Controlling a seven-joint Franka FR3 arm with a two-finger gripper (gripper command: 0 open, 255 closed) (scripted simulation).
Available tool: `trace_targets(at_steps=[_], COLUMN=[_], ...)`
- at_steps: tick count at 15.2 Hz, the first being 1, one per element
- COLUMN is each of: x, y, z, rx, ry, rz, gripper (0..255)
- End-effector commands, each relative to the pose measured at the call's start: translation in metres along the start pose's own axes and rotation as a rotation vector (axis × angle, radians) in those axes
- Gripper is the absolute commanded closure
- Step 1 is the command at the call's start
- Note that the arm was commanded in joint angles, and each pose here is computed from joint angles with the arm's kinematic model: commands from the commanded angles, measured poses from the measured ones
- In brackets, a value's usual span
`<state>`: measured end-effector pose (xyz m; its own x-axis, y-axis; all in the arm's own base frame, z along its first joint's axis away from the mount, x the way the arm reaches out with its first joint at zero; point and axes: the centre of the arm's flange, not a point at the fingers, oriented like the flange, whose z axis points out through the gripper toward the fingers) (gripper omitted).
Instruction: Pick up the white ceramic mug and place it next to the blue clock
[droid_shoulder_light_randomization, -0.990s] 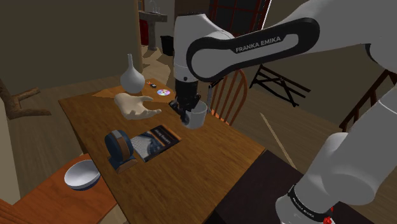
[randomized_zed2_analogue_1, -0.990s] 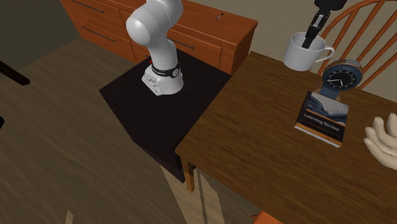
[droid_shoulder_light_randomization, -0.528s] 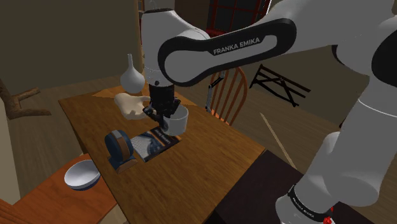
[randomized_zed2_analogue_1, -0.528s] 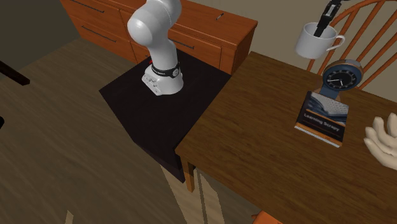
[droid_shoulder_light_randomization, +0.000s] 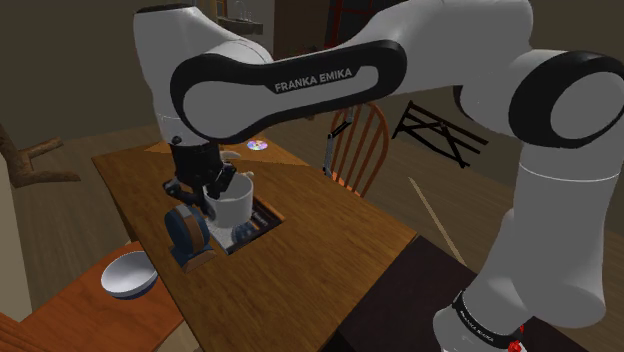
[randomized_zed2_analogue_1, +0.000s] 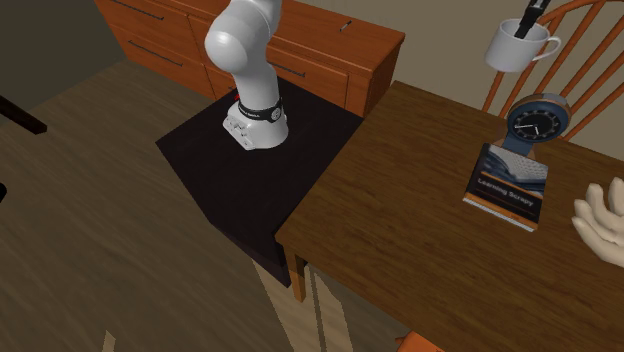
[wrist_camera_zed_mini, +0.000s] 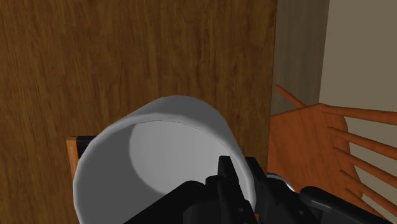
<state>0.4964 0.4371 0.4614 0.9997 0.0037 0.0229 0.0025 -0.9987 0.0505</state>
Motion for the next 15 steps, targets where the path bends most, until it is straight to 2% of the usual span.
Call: trace_targets(at_steps=[1, 2, 15], x=[0.004, 0.006, 0.004], y=[-0.026, -0.04, -0.043], z=[-0.002, -0.002, 0.066], rx=[0.0, 0.0, 0.0], ry=[0.0, 0.0, 0.0], rz=[0.002, 0.002, 0.002], gripper=[255, 255, 255])
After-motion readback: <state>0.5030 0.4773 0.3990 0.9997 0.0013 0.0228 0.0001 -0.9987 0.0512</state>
